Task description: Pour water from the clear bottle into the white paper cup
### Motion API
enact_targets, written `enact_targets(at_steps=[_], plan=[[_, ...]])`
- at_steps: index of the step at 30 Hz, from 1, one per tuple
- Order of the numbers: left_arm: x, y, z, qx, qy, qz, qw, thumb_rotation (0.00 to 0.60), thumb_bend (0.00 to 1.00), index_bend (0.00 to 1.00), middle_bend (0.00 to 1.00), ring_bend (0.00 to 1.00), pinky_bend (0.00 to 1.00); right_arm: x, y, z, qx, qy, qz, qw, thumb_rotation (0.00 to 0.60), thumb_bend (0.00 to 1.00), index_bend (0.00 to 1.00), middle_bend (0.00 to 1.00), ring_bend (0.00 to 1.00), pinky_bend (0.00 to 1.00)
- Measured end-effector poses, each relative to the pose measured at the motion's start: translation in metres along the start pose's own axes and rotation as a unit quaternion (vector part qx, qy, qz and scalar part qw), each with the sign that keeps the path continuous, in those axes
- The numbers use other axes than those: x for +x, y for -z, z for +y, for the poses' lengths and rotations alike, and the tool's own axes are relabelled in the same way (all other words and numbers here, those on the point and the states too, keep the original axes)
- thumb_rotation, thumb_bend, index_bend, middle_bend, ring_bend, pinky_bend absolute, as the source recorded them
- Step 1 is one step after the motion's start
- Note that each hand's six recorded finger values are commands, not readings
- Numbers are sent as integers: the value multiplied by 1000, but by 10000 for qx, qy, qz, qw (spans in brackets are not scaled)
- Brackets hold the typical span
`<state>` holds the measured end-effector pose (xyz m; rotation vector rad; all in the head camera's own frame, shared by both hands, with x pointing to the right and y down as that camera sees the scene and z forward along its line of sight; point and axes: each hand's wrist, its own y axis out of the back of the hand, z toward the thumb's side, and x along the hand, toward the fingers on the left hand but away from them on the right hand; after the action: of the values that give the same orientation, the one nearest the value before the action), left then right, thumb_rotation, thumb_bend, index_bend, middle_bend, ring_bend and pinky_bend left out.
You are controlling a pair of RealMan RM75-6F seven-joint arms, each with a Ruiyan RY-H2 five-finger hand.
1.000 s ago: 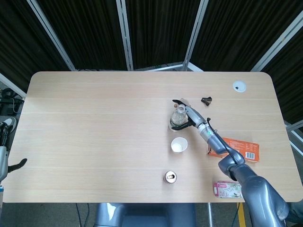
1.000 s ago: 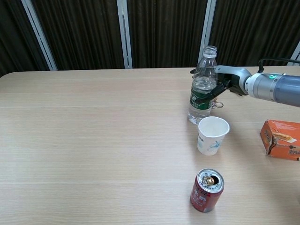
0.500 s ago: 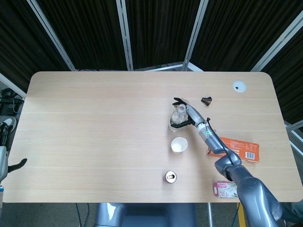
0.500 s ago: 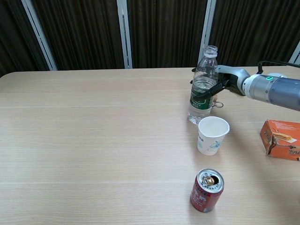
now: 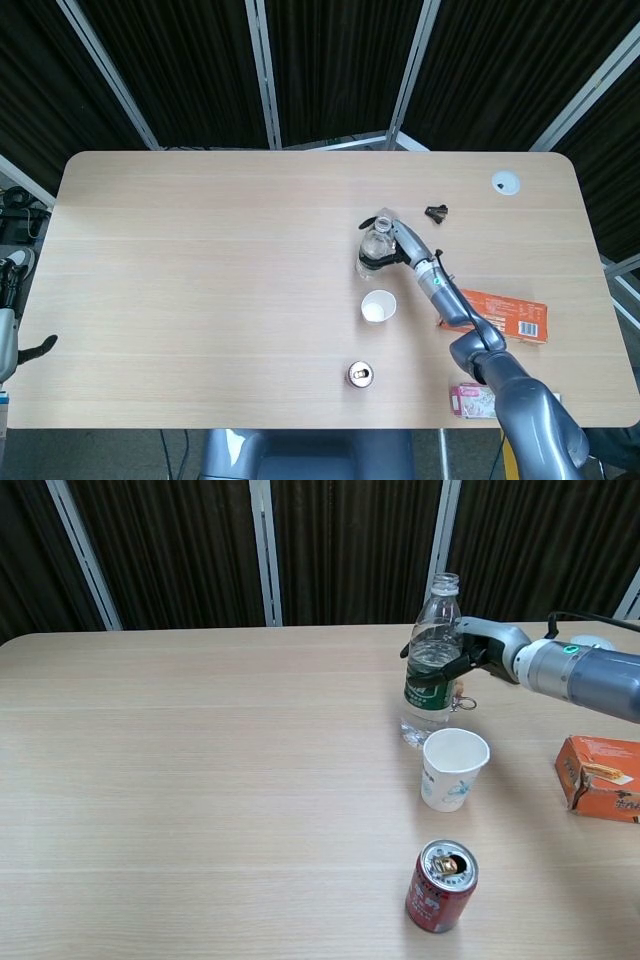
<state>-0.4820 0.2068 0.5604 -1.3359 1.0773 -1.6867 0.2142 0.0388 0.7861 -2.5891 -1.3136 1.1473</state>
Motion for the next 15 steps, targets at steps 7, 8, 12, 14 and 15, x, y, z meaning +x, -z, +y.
enact_targets(at_steps=[7,8,12,14,15], plan=[[0,0,-1,32,-7,14,10000,600,0,0,0,0,0,1,1,-1,76,38,40,10000,600,433,470,559,483,448],[0,-1,-1,29,-5,14,10000,600,0,0,0,0,0,2,1,-1,66,42,51,10000,600,438,473,561,486,451],[0,-2,-1,28,0,0,10000,600,0,0,0,0,0,2,-2,3,-1,89,147,9999,600,452,474,563,489,457],[-1,-2,-1,17,-4,-9,10000,600,0,0,0,0,0,3,-5,5,-28,108,207,9997,600,456,472,563,489,458],[-1,-2,0,10,-7,-15,10000,600,0,0,0,0,0,3,-7,7,-36,125,264,9996,600,457,471,563,489,459]])
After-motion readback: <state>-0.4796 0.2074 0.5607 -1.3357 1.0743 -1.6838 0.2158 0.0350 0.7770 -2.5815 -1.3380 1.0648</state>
